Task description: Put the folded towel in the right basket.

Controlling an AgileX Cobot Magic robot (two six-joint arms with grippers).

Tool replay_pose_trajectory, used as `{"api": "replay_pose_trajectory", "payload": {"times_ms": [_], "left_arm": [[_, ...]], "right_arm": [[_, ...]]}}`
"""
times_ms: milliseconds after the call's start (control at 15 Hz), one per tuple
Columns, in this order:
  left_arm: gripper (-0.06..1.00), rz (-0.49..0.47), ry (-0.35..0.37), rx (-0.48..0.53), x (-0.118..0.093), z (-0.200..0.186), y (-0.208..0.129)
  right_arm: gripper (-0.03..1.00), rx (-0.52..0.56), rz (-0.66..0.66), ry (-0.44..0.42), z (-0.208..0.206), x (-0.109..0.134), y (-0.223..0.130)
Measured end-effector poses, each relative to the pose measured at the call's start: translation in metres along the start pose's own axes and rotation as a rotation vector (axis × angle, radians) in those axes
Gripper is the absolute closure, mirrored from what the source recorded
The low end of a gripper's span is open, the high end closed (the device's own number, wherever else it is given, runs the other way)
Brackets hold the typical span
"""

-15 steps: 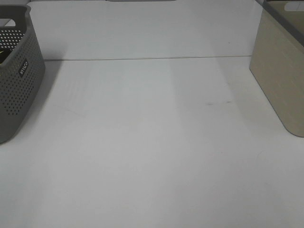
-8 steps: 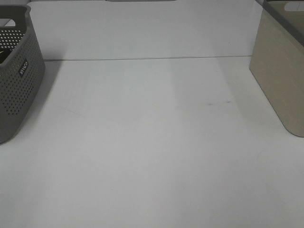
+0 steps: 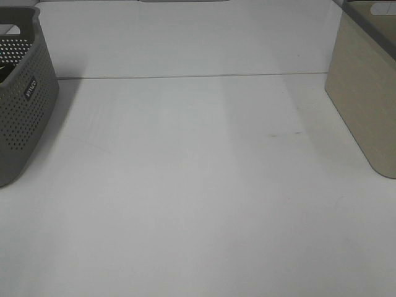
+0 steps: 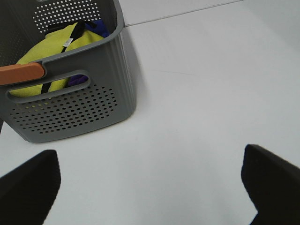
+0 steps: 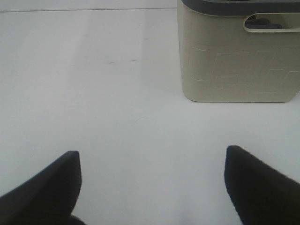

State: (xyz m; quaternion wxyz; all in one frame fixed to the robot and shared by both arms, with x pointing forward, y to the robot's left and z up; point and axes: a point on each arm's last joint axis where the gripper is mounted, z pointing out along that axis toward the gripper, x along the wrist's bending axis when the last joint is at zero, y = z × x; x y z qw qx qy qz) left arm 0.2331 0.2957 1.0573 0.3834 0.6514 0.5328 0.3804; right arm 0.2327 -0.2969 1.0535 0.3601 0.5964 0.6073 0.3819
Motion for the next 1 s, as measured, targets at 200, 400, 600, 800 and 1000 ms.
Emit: {"api": "replay_pose_trajectory", "payload": {"times_ms": [200, 400, 600, 800, 1000], "left_arm": [[-0.04, 0.0, 0.0, 0.0, 0.0, 0.0, 0.0], [-0.04, 0.0, 0.0, 0.0, 0.0, 0.0, 0.0], [-0.04, 0.0, 0.0, 0.0, 0.0, 0.0, 0.0], [-0.04, 0.0, 0.0, 0.0, 0.0, 0.0, 0.0], [-0.04, 0.0, 0.0, 0.0, 0.0, 0.0, 0.0]], "right_arm": [[0.19, 0.0, 0.0, 0.0, 0.0, 0.0, 0.0], [0.19, -0.001, 0.0, 0.0, 0.0, 0.0, 0.0001], [0.19, -0.001, 0.0, 0.0, 0.0, 0.0, 0.0001], [0.19, -0.001, 0.0, 0.0, 0.0, 0.0, 0.0001], [0.19, -0.001, 0.0, 0.0, 0.0, 0.0, 0.0001]]}}
